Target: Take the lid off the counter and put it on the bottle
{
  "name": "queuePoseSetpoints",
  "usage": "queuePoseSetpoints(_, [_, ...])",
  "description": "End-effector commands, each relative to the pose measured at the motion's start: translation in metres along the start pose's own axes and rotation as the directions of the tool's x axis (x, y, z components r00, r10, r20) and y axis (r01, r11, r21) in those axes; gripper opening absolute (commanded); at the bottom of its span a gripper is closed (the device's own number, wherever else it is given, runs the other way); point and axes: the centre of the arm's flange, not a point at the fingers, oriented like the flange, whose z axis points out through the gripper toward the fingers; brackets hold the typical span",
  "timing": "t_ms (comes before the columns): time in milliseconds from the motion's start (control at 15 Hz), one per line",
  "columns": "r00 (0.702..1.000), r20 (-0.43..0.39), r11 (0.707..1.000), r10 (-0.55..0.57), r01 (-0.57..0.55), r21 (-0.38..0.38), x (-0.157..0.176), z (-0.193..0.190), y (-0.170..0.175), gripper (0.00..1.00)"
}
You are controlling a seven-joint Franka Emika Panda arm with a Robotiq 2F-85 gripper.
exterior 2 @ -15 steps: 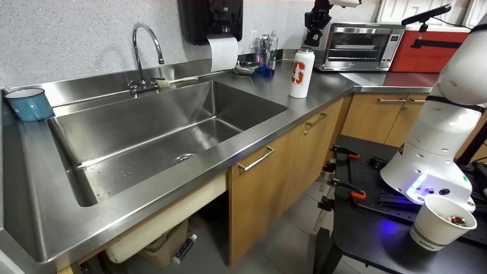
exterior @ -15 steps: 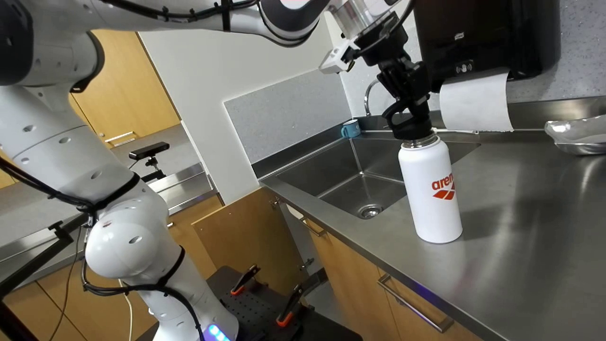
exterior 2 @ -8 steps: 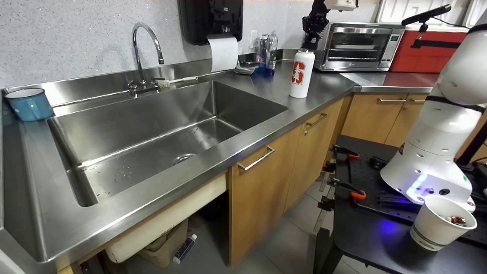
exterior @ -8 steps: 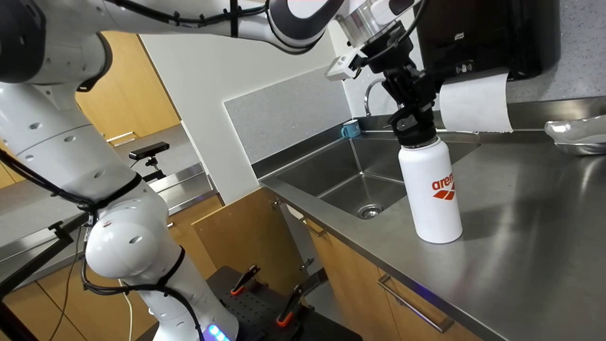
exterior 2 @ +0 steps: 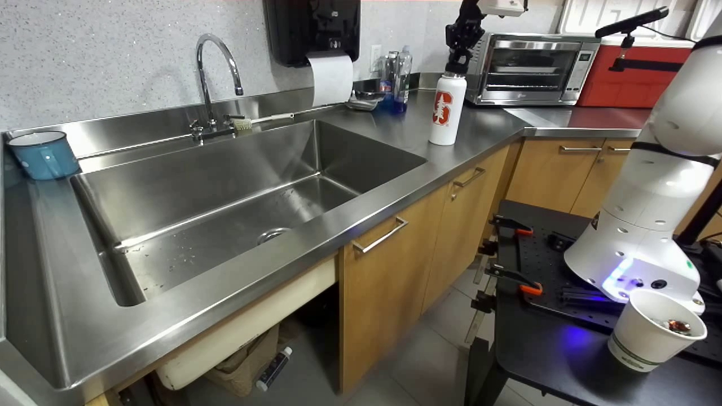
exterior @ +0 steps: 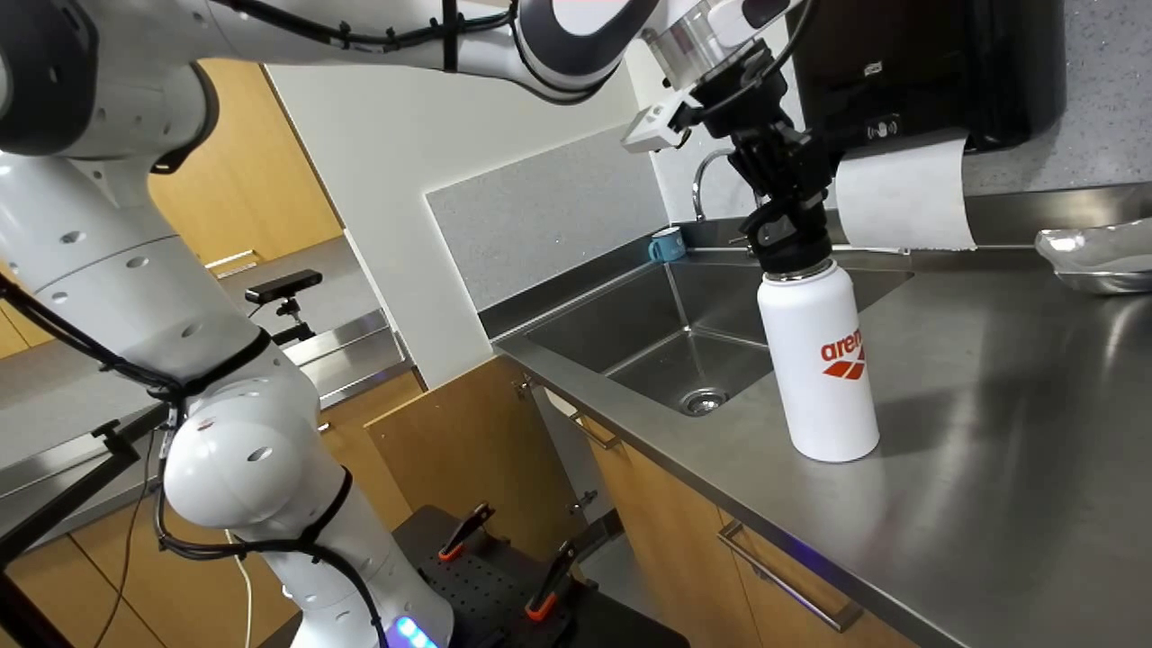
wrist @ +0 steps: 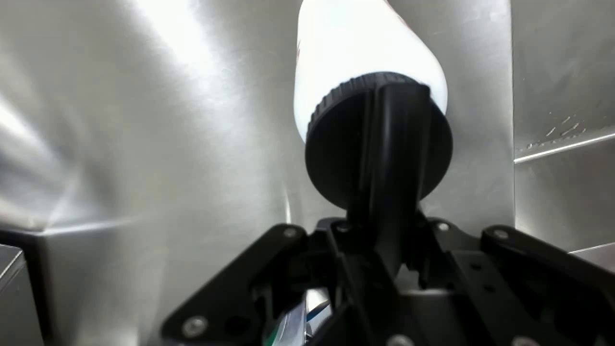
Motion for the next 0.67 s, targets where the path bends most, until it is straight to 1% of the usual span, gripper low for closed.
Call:
queuePoseSetpoints(0, [1.000, -0.011, 1.000, 0.013, -0.013, -0.018, 0.0070, 0.0071, -0.0093, 0.05])
queuePoseSetpoints(67, [1.000, -0.006, 1.000, 0.009, -0.010, -0.015, 0.0073, 0.0087, -0.0104, 0.11])
queuePoseSetpoints(133, [1.000, -0.003, 1.000, 0.008, -0.008, -0.018, 0.0072, 0.0109, -0.0115, 0.44])
queuePoseSetpoints(200, [1.000, 0.004, 1.000, 0.006, -0.006, -0.018, 0.0071, 0.0131, -0.0122, 0.44])
queuePoseSetpoints(333, [1.000, 0.009, 1.000, 0.002, -0.002, -0.020, 0.0063, 0.0156, -0.0129, 0.58])
queuePoseSetpoints(400, [1.000, 0.009, 1.000, 0.003, -0.003, -0.020, 0.0061, 0.0158, -0.0124, 0.66])
queuePoseSetpoints(600, [1.000, -0.005, 1.000, 0.000, 0.000, -0.013, 0.0040, 0.0063, -0.0100, 0.88])
